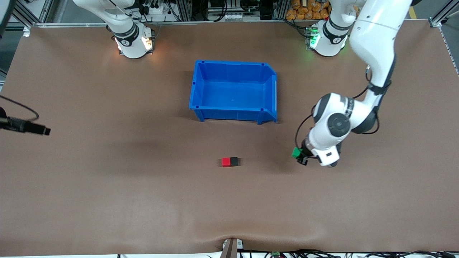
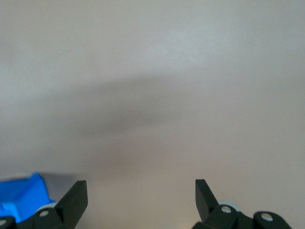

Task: Attach green and red cubes to black cube
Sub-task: 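Carry the green cube with the left gripper while the right gripper retracts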

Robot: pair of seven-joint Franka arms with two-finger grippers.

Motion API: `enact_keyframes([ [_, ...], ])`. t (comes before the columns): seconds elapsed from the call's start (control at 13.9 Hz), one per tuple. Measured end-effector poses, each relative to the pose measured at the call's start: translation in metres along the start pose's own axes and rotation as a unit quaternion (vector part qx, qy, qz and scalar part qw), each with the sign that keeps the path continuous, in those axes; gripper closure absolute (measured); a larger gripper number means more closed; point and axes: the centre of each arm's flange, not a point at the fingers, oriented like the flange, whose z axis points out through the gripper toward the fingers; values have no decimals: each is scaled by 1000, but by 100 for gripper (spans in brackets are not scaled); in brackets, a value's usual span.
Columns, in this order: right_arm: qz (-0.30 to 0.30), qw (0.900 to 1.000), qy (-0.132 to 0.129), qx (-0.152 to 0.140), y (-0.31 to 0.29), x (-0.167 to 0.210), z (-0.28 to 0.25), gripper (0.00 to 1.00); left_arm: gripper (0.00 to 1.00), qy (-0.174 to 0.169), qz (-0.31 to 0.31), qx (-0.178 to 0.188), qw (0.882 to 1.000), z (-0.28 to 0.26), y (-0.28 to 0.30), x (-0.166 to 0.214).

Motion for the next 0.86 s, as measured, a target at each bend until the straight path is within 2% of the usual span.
enact_keyframes([
  [0.29,-32,998,43,12,8,-50,14,0,61,-11,-72,3,997,16,32,-53],
  [0.5,-37,998,44,19,13,-95,37,0,61,-23,-107,-1,994,27,45,-77],
  [0.72,-42,998,48,14,12,-101,31,0,61,-29,-132,-6,991,34,51,-106],
  [0.86,-53,997,52,-7,5,-103,10,0,61,-30,-137,-3,990,43,51,-127],
])
